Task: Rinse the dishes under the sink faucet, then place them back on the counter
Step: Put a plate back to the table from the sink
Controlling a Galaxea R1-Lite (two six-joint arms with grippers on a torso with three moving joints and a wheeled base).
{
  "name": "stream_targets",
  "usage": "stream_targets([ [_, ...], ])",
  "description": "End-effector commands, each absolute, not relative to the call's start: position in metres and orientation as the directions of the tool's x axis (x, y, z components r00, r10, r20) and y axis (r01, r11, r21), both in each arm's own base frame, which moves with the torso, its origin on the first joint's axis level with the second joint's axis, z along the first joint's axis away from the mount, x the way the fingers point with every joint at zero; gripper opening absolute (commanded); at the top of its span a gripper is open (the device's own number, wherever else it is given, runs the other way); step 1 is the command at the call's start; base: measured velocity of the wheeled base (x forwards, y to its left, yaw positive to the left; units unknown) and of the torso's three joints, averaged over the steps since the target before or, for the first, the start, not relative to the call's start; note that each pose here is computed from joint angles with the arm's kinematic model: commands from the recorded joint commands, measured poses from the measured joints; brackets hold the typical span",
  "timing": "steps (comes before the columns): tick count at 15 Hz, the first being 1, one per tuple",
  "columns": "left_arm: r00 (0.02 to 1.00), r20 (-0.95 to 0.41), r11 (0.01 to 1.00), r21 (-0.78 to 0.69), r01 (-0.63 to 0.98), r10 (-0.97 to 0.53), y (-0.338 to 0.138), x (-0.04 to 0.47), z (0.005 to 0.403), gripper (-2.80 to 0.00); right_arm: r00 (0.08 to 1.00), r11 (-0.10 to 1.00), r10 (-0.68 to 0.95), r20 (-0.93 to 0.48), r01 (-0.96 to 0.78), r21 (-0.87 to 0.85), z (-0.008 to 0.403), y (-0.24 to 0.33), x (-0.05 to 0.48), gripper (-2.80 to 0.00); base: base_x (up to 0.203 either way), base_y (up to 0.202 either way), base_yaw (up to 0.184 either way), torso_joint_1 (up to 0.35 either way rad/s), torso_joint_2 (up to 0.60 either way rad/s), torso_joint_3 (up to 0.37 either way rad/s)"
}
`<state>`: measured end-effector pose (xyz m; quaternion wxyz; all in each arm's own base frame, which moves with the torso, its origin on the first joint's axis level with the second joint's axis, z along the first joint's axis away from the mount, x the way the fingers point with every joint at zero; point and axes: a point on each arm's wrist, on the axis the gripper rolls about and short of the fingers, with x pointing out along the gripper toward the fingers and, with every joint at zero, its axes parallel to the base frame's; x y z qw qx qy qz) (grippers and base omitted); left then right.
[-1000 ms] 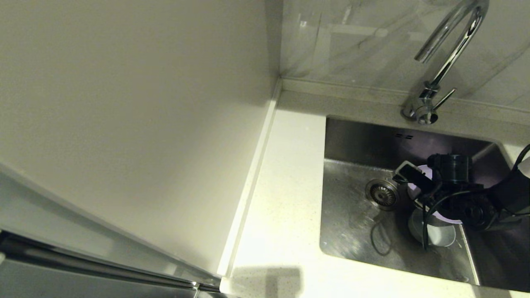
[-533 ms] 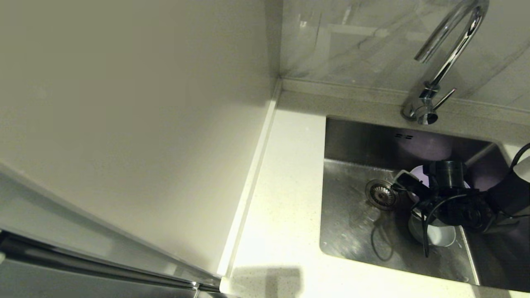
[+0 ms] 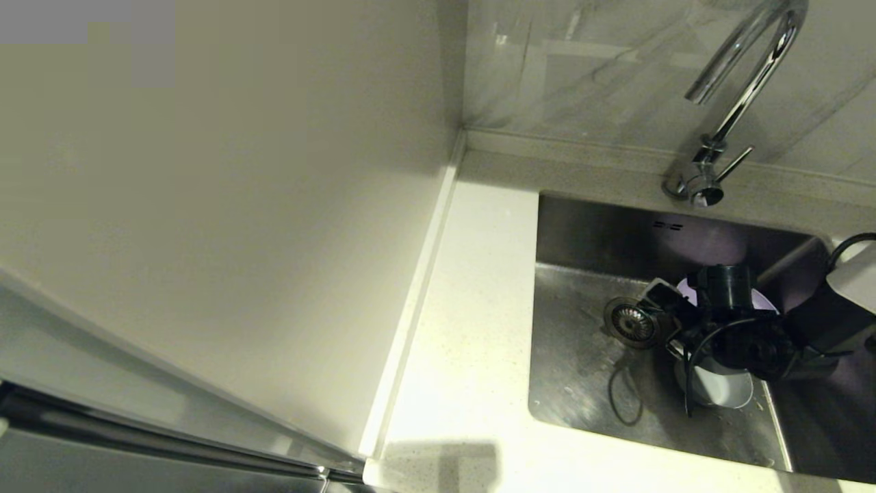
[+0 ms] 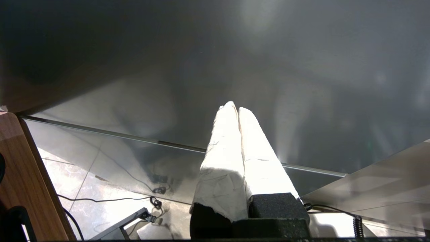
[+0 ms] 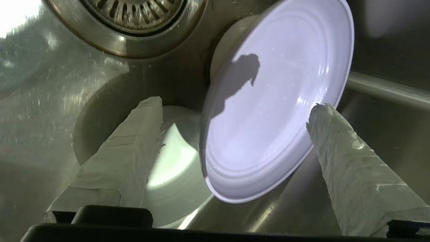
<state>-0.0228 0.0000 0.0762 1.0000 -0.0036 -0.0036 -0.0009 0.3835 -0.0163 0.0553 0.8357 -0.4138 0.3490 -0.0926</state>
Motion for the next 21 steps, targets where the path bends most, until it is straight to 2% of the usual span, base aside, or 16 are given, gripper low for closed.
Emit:
stream_targets([
  [1,1.0,0.005,1.0,-0.008,0.002,-0.002,0.0,-0.023,0.075,-2.8,0.734,0.649,-0.446,-0.512,-0.13,-0.75,0.047,-0.016,0.389,0.0,0.0,0.0,0.0,0.0,0.0,0.0],
  [13,1.0,0.005,1.0,-0.008,0.002,-0.002,0.0,-0.023,0.075,-2.8,0.743,0.655,-0.47,-0.477,-0.069,-0.752,0.038,-0.018,0.415,0.0,0.0,0.0,0.0,0.0,0.0,0.0],
  [14,1.0,0.005,1.0,-0.008,0.002,-0.002,0.0,-0.023,0.075,-2.8,0.738,0.649,-0.485,-0.468,-0.054,-0.758,0.038,-0.018,0.417,-2.8,0.0,0.0,0.0,0.0,0.0,0.0],
  [21,1.0,0.005,1.0,-0.008,0.002,-0.002,0.0,-0.023,0.075,-2.8,0.766,0.649,-0.487,-0.419,-0.004,-0.761,0.044,-0.018,0.416,-2.8,0.0,0.0,0.0,0.0,0.0,0.0],
])
